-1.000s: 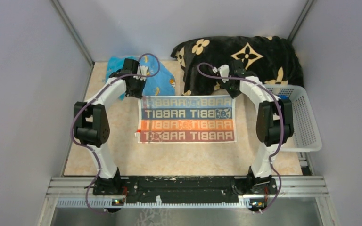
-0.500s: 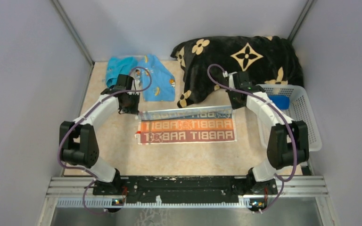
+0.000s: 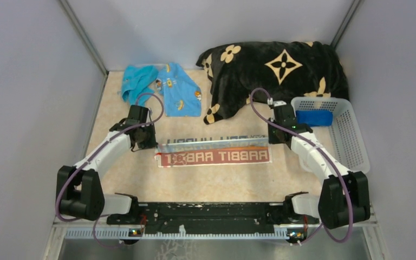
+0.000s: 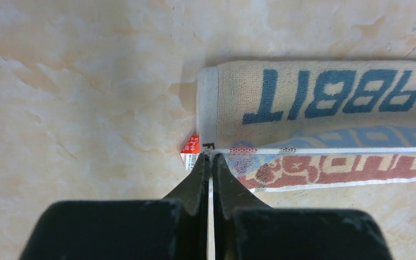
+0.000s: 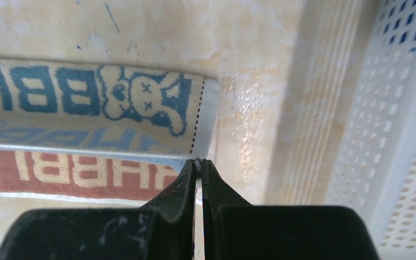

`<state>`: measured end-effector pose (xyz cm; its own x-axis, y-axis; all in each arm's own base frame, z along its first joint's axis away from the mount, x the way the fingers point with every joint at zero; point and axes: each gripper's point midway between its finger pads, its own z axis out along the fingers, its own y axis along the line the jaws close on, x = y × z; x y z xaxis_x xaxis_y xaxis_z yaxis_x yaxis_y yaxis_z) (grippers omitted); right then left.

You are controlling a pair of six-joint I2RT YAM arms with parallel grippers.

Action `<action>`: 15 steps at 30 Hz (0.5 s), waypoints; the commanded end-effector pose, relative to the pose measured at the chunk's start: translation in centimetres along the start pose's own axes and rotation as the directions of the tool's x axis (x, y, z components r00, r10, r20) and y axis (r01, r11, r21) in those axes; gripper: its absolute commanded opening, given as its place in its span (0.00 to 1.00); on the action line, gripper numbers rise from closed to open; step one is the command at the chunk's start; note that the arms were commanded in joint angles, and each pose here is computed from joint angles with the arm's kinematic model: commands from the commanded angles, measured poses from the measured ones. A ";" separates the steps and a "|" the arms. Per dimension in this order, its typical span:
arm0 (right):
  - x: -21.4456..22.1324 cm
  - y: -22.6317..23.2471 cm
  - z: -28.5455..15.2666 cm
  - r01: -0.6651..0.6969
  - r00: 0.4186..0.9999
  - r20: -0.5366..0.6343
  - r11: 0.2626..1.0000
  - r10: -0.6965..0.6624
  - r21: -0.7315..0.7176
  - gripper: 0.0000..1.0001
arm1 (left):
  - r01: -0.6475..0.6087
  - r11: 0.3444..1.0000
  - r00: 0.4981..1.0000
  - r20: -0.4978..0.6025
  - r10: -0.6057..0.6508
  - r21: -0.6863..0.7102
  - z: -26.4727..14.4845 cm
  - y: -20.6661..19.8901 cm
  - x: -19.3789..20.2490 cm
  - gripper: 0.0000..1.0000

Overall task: Roll the towels
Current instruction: Fold the towel at the center of the board.

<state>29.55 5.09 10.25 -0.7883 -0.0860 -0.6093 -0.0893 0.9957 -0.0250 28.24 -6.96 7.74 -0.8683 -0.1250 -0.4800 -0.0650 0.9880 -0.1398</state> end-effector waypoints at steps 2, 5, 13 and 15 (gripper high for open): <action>1.0 -0.8 1.2 -0.078 0.997 -0.005 0.996 0.079 0.051 0.00 | 0.107 0.992 0.994 0.016 -0.106 -0.073 1.2 1.5 0.7 0.00; 1.8 -0.5 1.7 -0.106 0.993 -0.043 0.993 0.108 0.052 0.00 | 0.133 0.989 0.991 -0.003 -0.134 -0.066 1.7 1.3 1.3 0.00; 3.8 0.3 1.9 -0.214 0.972 -0.093 0.976 0.217 0.040 0.00 | 0.206 0.977 0.978 0.034 -0.204 -0.058 1.3 1.5 2.4 0.02; 4.3 0.4 1.9 -0.243 0.966 -0.085 0.970 0.245 0.035 0.00 | 0.227 0.972 0.973 0.051 -0.224 -0.063 1.1 1.7 2.6 0.01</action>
<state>27.54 5.64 6.10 -0.8575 0.0699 -0.5097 0.0435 0.9970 0.0636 26.45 -6.95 4.91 -0.8556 -0.2810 -0.4347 -0.2156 0.9570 -0.1941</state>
